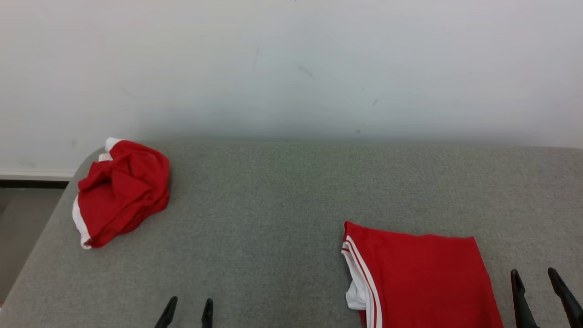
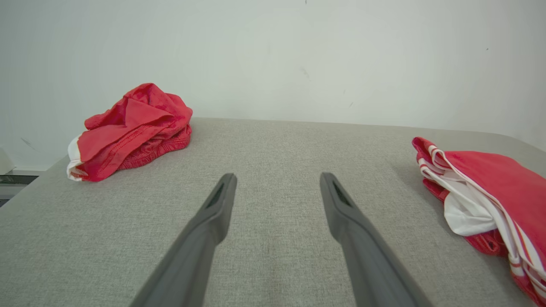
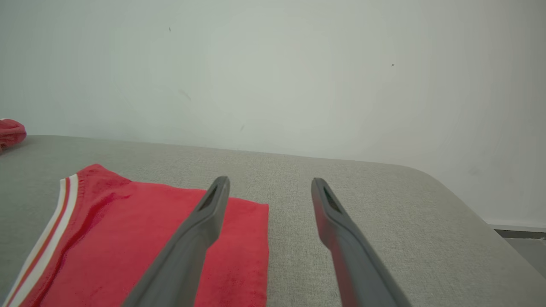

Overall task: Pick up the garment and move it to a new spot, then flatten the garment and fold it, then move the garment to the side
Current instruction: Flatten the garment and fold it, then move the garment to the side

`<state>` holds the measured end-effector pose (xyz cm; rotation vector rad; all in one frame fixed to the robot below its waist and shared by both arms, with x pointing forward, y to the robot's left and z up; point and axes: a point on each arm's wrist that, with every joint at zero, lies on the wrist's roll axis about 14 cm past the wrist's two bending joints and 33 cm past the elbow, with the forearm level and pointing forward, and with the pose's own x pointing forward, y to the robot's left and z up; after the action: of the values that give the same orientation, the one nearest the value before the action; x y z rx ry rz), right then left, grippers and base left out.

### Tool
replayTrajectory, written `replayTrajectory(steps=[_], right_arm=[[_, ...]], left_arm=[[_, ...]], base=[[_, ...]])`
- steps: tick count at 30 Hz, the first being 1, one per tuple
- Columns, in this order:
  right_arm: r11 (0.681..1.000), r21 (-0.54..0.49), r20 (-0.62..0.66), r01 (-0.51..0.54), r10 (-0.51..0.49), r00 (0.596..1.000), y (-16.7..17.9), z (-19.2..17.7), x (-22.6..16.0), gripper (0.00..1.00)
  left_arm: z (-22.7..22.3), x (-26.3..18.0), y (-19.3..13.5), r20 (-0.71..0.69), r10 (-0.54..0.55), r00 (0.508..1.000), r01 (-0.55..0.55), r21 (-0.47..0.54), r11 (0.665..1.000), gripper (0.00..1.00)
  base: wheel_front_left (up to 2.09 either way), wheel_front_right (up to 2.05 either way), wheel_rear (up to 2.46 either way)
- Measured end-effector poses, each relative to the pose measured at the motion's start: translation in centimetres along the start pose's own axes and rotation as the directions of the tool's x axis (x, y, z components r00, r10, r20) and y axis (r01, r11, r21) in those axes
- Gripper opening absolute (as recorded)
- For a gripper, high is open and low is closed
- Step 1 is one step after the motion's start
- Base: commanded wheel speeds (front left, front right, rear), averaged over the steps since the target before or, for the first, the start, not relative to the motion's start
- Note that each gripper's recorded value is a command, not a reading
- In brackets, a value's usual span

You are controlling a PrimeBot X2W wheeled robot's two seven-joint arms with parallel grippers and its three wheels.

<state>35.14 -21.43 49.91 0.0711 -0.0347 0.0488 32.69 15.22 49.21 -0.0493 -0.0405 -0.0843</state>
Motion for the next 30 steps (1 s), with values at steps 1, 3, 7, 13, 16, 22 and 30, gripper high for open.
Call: replayTrajectory(steps=[1,3,7,13,16,22,30], right_arm=[[1.0,0.007,-0.004,0.011,-0.011,1.0,-0.2,-0.3,-0.2,1.0],[1.0,-0.005,-0.019,0.027,-0.027,0.999,-0.7,-0.9,-0.7,1.0],[0.997,0.01,-0.051,0.077,-0.076,0.996,-1.8,-2.2,-1.9,1.0],[0.994,0.012,-0.062,0.106,-0.105,0.993,-2.4,-2.6,-2.7,1.0],[0.994,0.012,-0.062,0.111,-0.11,0.992,-2.6,-2.6,-2.8,1.0],[0.995,0.011,-0.06,0.102,-0.101,0.993,-2.3,-2.5,-2.6,1.0],[0.995,0.015,-0.042,0.095,-0.095,0.995,-2.3,-2.0,-2.1,1.0]], left_arm=[[-0.2,-0.1,-0.1,-0.005,-0.004,1.0,0.004,-0.001,1.0,1.0],[-0.4,-0.2,-0.3,-0.014,-0.014,1.0,0.014,-0.003,1.0,1.0],[-0.6,0.0,-1.1,-0.018,-0.04,0.999,0.04,-0.005,0.999,1.0],[-0.4,0.4,-1.8,-0.014,-0.061,0.998,0.061,-0.008,0.998,1.0],[-0.5,0.5,-1.9,-0.014,-0.064,0.998,0.064,-0.009,0.998,1.0],[-0.5,0.4,-1.8,-0.015,-0.058,0.998,0.058,-0.01,0.998,1.0],[-0.5,0.3,-1.6,-0.014,-0.048,0.999,0.048,-0.012,0.999,1.0]], base=[[0.0,0.0,0.0],[0.0,0.0,0.0],[0.0,0.0,0.0],[0.0,0.0,0.0],[0.0,0.0,0.0],[0.0,0.0,0.0],[0.0,0.0,0.0]])
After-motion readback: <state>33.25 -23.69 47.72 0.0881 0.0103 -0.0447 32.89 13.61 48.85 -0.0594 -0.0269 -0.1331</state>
